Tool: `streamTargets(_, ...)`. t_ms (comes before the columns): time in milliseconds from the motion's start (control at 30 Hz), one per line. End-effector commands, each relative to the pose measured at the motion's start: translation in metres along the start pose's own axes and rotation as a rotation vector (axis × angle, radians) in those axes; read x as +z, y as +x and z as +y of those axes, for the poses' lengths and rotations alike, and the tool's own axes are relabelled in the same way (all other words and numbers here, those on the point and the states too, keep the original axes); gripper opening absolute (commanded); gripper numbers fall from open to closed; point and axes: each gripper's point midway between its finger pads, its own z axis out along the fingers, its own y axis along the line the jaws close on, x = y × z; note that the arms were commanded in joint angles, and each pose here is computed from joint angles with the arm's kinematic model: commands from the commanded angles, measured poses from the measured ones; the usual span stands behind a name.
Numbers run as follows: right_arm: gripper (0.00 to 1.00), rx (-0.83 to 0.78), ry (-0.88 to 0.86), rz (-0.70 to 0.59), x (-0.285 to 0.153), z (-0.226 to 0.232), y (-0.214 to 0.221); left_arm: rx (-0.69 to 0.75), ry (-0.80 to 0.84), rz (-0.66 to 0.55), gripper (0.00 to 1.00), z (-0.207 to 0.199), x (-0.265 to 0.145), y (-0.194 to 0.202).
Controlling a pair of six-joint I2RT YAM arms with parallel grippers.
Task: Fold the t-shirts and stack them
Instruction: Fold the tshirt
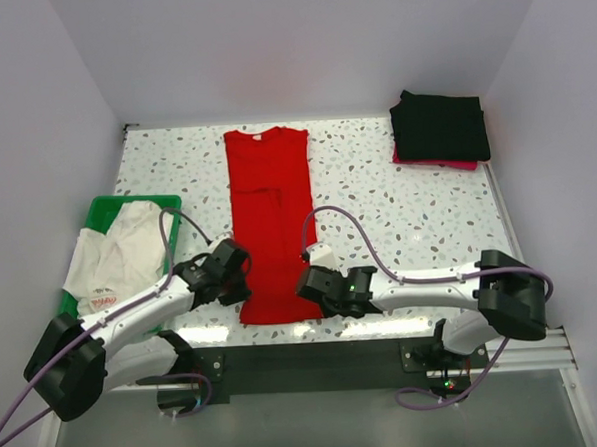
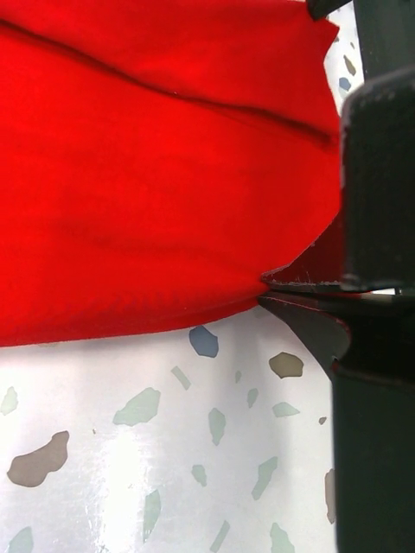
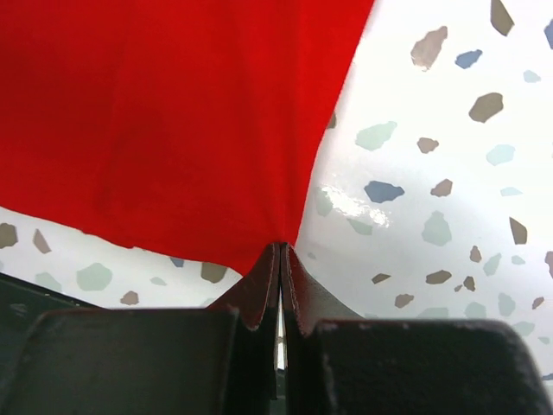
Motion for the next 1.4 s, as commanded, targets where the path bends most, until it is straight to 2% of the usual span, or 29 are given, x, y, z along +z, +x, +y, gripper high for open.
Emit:
streamTargets(0,0.0,0.024,0.043,-0.022,-0.006,-0.015,0.002,-0.032,0.013,0.016,0.0,0.0,-0.006,0.005)
streamTargets(367,0.0,0.037,0.044,-0.014,-0.003,-0.02,0.012,-0.123,-0.004,0.042,0.0,0.01,-0.01,0.018)
streamTargets(500,0.01,0.042,-0.015,-0.012,-0.003,-0.01,0.013,-0.136,-0.005,0.05,0.0,0.014,-0.01,0.022)
streamTargets(600,0.09,0.051,-0.125,-0.021,-0.008,0.008,0.01,-0.113,0.0,0.066,0.0,0.012,-0.01,0.024)
streamTargets(633,0.16,0.052,-0.148,-0.023,-0.01,0.01,0.01,-0.095,0.001,0.069,0.01,0.012,-0.011,0.023)
streamTargets(667,0.19,0.054,-0.167,-0.021,-0.012,0.012,0.01,-0.086,0.009,0.067,0.1,0.009,-0.013,0.021)
streamTargets(800,0.34,0.043,-0.165,-0.055,-0.027,0.005,0.001,-0.037,0.062,0.052,0.31,-0.004,-0.024,0.013)
streamTargets(867,0.39,0.054,-0.151,-0.091,-0.035,-0.002,-0.014,-0.005,0.101,0.023,0.4,-0.015,-0.034,0.002)
streamTargets(933,0.4,0.052,-0.119,-0.099,-0.037,-0.014,-0.024,0.044,0.134,0.002,0.43,-0.023,-0.041,-0.006)
streamTargets(1033,0.4,0.134,-0.158,-0.085,-0.026,-0.029,-0.057,0.102,0.244,-0.047,0.44,-0.054,-0.053,-0.024)
streamTargets(1067,0.4,0.207,-0.155,-0.117,-0.016,-0.043,-0.083,0.118,0.287,-0.038,0.44,-0.064,-0.051,-0.023)
streamTargets(1133,0.4,0.218,-0.166,-0.122,-0.006,-0.047,-0.105,0.135,0.364,-0.033,0.43,-0.084,-0.053,-0.026)
streamTargets(1233,0.4,0.222,-0.128,-0.127,0.017,-0.051,-0.144,0.151,0.35,-0.039,0.42,-0.09,-0.045,-0.032)
streamTargets(1367,0.4,0.268,-0.154,-0.12,0.059,-0.049,-0.182,0.204,0.444,-0.011,0.43,-0.113,-0.037,-0.025)
